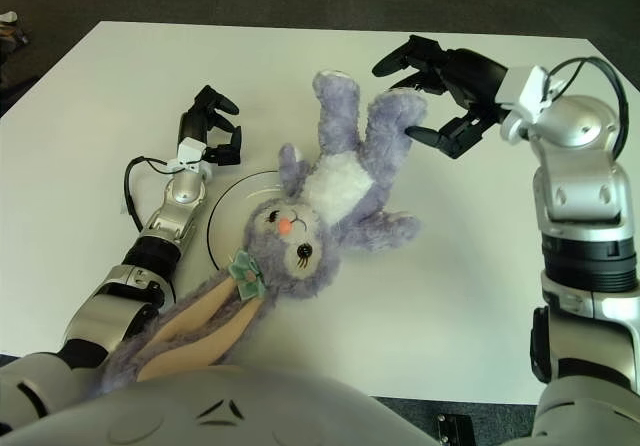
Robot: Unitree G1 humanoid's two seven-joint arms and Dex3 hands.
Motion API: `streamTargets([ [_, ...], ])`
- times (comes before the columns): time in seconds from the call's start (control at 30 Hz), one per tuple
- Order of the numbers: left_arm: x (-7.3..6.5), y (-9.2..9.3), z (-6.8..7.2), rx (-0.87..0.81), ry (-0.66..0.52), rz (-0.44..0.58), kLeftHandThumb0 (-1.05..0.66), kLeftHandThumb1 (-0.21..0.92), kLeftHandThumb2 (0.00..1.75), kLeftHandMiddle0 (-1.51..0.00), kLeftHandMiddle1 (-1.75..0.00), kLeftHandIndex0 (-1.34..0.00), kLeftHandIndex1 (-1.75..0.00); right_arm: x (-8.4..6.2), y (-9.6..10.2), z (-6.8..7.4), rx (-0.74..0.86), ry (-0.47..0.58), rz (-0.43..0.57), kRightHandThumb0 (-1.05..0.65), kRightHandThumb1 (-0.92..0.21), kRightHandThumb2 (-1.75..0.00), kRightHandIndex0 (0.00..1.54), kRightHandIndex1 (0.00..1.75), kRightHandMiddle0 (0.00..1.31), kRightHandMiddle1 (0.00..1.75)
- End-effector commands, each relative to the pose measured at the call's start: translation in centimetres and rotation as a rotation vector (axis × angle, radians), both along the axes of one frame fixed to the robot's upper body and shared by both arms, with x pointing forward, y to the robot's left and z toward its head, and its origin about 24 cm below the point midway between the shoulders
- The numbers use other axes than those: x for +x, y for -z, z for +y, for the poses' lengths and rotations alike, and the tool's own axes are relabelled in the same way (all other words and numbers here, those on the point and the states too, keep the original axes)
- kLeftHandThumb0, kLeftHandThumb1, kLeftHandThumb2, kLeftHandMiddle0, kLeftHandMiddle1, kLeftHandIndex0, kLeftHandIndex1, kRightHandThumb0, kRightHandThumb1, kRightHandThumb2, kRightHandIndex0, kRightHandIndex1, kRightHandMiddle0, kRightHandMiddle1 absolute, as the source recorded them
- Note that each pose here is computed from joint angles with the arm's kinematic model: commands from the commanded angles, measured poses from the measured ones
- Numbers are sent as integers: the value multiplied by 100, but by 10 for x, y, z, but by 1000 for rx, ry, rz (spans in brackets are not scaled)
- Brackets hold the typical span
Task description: Put the doll into the plate.
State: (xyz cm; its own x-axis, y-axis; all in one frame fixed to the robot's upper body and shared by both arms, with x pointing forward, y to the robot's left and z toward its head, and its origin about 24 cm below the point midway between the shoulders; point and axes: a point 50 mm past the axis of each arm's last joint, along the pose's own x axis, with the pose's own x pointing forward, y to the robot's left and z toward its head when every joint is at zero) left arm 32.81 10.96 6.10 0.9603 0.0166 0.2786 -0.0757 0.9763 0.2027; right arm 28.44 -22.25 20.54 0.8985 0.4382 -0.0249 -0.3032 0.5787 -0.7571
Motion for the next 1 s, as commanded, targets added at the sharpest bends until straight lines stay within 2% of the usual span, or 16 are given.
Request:
streamTargets([
  [0.0, -25, 51, 6, 19, -8, 192, -1, 27, 138, -53, -175, -52, -175, -6, 5, 10, 5, 46, -101, -62, -20, -102, 8, 68, 0, 86],
  [0.03, -25, 51, 6, 16, -8, 189, -1, 28, 137, -53, -175, -51, -175, -5, 7, 11, 14, 55, -109, -69, -29, -95, 8, 71, 0, 87],
  [0.07, -25, 51, 6, 12, -8, 185, -1, 28, 137, -53, -175, -51, -175, -2, 21, 16, 47, 102, -157, -69, -29, -95, 8, 71, 0, 87],
  [0.1, -26, 50, 7, 9, -8, 181, -1, 28, 137, -53, -175, -51, -175, 0, 31, 21, 70, 133, -192, -71, -38, -89, 7, 73, 0, 93],
  [0.13, -25, 50, 7, 8, -11, 177, -1, 28, 137, -53, -175, -51, -175, 1, 38, 25, 88, 158, -223, -72, -40, -88, 7, 73, 0, 95],
  [0.23, -25, 51, 8, 11, -9, 187, -1, 28, 136, -52, -175, -51, -175, 2, 42, 29, 115, 188, -262, -72, -48, -84, 7, 76, 0, 96],
  [0.33, -25, 51, 10, 8, -6, 200, -1, 30, 135, -52, -175, -50, -175, 4, 43, 32, 156, 206, -269, -70, -50, -82, 7, 77, 0, 95],
  [0.6, -25, 50, 13, -28, 1, 190, -1, 30, 134, -51, -175, -49, -175, 5, 43, 37, 251, 220, -257, -67, -49, -83, 8, 75, 0, 89],
  [0.77, -25, 50, 13, -42, -4, 185, -1, 30, 135, -51, -175, -50, -175, 9, 45, 36, 273, 215, -258, -65, -44, -85, 11, 72, 0, 90],
  [0.87, -25, 49, 13, -43, -8, 185, -1, 27, 138, -64, -175, -43, -172, 10, 46, 35, 278, 206, -262, -66, -42, -86, 12, 72, 0, 93],
  [0.97, -25, 49, 14, -47, -13, 187, -1, 26, 139, -68, -175, -41, -171, 10, 46, 35, 270, 191, -273, -67, -39, -87, 14, 73, 0, 99],
])
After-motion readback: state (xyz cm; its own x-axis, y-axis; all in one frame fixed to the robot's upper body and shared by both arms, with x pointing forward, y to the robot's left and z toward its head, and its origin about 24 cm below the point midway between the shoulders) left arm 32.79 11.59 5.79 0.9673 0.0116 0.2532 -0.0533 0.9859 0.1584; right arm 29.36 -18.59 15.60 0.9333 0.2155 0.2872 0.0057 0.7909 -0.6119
